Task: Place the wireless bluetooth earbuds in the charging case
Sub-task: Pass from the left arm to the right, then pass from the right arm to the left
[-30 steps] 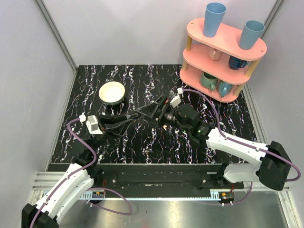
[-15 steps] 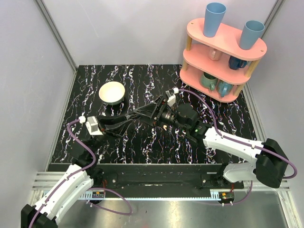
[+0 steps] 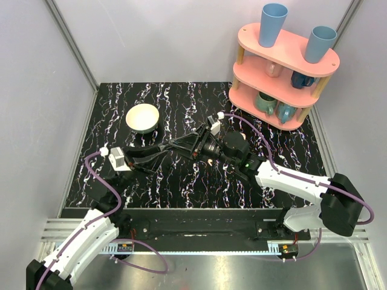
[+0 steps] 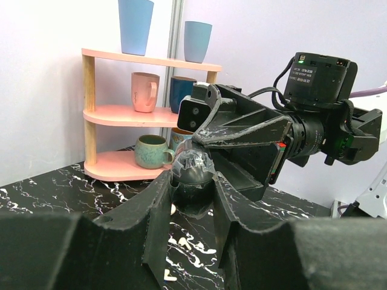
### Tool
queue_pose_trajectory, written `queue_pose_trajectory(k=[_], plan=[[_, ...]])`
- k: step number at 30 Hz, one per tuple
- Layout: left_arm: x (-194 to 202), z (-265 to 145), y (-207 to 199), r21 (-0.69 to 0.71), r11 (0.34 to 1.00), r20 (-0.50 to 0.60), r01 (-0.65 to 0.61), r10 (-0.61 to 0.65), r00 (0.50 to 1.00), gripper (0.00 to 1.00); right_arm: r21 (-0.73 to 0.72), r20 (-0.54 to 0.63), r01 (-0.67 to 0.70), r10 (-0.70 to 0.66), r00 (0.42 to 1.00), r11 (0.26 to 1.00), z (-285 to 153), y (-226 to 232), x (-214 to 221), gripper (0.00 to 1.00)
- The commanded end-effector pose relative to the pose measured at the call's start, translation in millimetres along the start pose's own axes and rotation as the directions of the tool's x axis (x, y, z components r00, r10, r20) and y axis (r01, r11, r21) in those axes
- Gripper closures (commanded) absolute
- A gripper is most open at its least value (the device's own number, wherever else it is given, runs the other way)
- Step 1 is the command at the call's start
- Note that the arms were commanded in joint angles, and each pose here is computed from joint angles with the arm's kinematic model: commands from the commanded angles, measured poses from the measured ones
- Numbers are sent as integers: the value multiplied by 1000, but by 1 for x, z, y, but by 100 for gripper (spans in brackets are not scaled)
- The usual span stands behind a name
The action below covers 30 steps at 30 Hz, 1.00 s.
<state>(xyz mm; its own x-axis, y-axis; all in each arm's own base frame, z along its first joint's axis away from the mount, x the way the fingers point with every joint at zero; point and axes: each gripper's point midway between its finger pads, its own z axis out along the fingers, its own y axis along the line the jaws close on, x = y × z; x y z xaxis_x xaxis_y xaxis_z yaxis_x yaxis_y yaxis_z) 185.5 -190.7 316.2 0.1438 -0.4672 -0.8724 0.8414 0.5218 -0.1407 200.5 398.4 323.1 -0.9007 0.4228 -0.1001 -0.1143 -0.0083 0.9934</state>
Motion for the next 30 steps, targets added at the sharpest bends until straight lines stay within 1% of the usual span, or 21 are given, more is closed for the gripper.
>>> queue_pose_trajectory(k=[1,2,3,5,6,7,10,12,13,14,16,19,25,28,30], plan=[[-3,4,-10,43,999,-14,-7,7,1000,92,-110,-33,38,-42,999,993,0,35,6,84],[-3,4,-10,41,999,-15,-6,6,1000,89,-115,-32,40,-44,999,993,0,36,6,86],[-4,4,-9,37,999,-15,-2,3,1000,81,-118,-29,46,-49,998,992,-1,37,6,89],[-2,4,-9,37,999,-23,5,-4,1000,76,-126,-19,49,-52,998,991,-2,38,5,90],[-2,4,-9,32,999,-23,10,-9,1000,69,-127,-14,50,-52,999,991,-3,38,4,92],[-3,4,-9,31,999,-21,14,-14,1000,67,-129,-9,52,-53,999,990,-4,39,4,92],[-2,4,-8,26,999,-24,19,-18,1000,56,-132,4,64,-64,998,989,-6,40,2,96],[-1,4,-7,21,1000,-25,23,-22,999,52,-133,10,65,-64,998,989,-7,39,1,97],[-1,4,-7,20,999,-27,26,-26,999,46,-134,15,67,-66,998,989,-7,39,0,98],[-1,4,-8,23,999,-28,27,-26,999,45,-136,19,68,-66,998,988,-8,40,0,99],[-1,4,-8,22,1000,-27,21,-20,999,44,-136,20,66,-64,998,988,-8,40,0,99],[-4,3,-4,-1,1000,-10,14,-14,1000,44,-116,18,73,-71,997,991,-7,36,0,99],[-13,1,-4,-5,1000,39,-11,11,999,38,-59,13,71,-71,997,996,-6,24,0,99],[-18,1,-6,5,1000,74,-8,7,997,38,-68,9,67,-67,998,995,-6,24,1,99],[-16,1,-7,11,1000,65,-2,1,998,39,-70,6,64,-64,998,995,-5,24,1,99]])
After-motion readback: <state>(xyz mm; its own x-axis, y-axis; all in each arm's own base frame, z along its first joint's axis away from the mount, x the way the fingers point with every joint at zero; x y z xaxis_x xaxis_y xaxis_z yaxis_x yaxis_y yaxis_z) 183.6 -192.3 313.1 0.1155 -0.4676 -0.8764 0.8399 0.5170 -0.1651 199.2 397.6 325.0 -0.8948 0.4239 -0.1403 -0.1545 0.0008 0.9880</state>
